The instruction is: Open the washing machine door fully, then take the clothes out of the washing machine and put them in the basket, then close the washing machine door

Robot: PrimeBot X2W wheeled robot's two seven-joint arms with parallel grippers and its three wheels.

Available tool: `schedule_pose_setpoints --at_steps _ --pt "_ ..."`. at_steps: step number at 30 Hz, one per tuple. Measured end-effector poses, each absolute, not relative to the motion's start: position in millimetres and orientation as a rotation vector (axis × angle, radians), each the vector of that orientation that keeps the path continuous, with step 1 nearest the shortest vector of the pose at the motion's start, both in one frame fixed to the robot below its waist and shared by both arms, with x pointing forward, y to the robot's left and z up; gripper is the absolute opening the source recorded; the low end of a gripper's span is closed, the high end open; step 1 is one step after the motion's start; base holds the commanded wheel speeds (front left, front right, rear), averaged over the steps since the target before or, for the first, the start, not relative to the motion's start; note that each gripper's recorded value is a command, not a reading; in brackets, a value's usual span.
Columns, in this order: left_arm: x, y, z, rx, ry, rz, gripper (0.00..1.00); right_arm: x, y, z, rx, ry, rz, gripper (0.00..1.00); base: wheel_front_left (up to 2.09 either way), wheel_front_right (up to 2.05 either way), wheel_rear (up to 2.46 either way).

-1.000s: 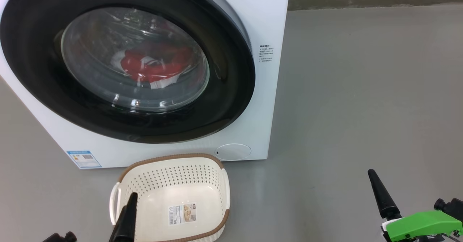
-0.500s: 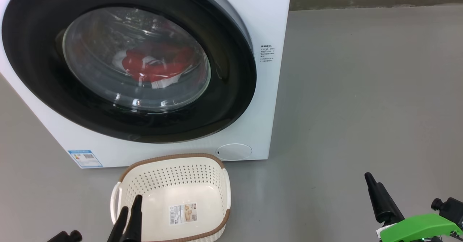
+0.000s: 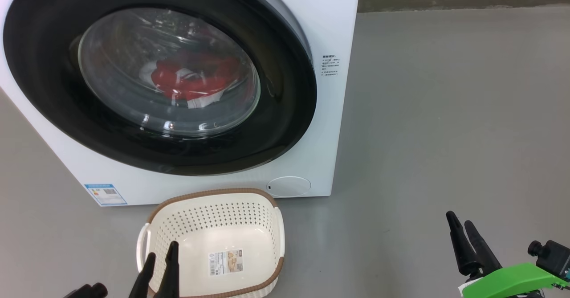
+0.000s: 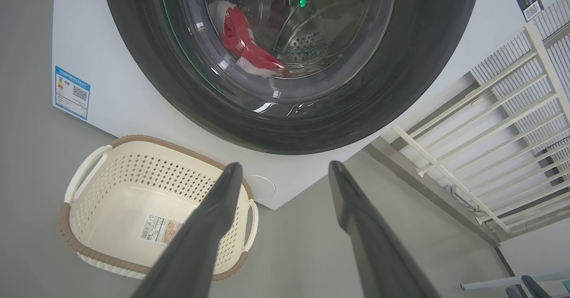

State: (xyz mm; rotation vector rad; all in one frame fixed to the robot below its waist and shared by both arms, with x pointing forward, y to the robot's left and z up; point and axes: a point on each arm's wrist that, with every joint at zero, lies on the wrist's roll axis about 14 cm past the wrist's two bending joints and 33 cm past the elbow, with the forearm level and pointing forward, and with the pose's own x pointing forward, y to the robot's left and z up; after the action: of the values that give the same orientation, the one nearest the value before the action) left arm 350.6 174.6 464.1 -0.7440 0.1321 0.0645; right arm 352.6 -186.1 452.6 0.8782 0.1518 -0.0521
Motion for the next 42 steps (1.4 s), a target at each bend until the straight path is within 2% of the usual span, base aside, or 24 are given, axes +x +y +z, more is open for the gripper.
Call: schedule_pose_setpoints --at_steps 42 --pt "344 174 482 -0.292 0.025 0.006 1.0 338 -197 458 0.592 0.083 -0.043 1.0 0.0 0.0 0.0"
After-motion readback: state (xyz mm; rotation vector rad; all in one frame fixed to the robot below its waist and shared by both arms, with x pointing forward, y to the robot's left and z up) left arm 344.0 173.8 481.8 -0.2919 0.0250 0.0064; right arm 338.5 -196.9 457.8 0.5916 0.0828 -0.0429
